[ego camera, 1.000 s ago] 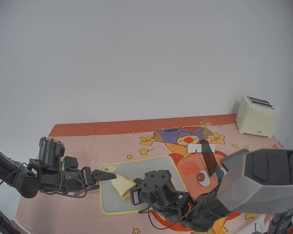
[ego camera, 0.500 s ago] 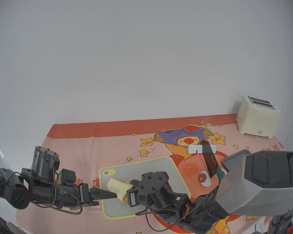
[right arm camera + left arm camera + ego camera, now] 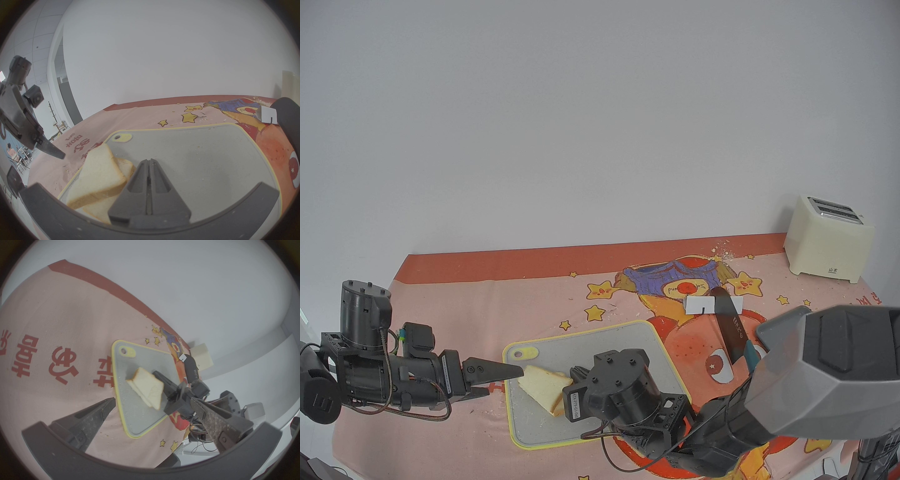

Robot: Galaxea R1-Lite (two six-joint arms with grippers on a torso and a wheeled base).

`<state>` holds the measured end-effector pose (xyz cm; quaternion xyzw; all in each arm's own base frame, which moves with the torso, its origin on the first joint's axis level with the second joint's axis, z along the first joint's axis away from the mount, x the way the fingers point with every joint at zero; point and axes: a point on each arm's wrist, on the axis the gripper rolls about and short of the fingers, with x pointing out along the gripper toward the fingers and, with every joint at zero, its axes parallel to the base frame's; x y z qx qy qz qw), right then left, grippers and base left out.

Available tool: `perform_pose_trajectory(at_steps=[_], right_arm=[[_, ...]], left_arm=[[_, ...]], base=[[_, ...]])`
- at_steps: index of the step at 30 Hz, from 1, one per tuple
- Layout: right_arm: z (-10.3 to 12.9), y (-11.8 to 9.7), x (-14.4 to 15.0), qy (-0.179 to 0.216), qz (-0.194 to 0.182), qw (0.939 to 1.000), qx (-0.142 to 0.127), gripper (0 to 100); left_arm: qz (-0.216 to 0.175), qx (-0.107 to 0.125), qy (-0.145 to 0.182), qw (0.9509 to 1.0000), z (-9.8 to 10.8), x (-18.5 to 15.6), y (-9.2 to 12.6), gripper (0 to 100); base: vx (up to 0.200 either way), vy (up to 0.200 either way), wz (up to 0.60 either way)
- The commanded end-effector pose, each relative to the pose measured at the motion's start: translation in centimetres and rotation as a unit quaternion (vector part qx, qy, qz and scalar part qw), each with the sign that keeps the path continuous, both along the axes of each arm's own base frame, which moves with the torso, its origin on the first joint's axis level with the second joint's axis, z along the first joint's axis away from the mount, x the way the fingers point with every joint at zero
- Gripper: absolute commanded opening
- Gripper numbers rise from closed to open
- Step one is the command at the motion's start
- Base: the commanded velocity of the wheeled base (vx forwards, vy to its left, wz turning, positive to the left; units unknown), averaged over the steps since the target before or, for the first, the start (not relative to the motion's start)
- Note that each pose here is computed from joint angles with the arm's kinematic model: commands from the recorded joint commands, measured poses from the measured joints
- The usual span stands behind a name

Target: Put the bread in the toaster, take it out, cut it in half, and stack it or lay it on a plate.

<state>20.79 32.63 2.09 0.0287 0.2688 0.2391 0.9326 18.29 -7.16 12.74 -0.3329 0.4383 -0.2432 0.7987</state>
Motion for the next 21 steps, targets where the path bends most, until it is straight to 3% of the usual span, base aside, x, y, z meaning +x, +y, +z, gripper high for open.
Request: perform_pose_trajectory(at_steps=[1, 7, 21], right_arm=[[-0.3, 0.1, -0.1, 0.004, -0.002, 1.0000, 0.001, 0], [0.7, -0.5, -0.2, 0.003, -0.006, 0.9999, 0.008, 0], [0.6, -0.5, -1.9, 0.010, 0.017, 0.9998, 0.001, 0]], left_arm=[[0.000, 0.000, -0.002, 1.0000, -0.2, -0.6, 0.2, 100], [-0.006, 0.012, 0.035, 0.9993, -1.8, -0.3, -0.1, 100], [-0.008, 0.019, 0.055, 0.9983, -2.7, 1.0, -0.6, 100]], base=[[0.000, 0.000, 0.00], [0.000, 0.000, 0.00], [0.000, 0.000, 0.00]])
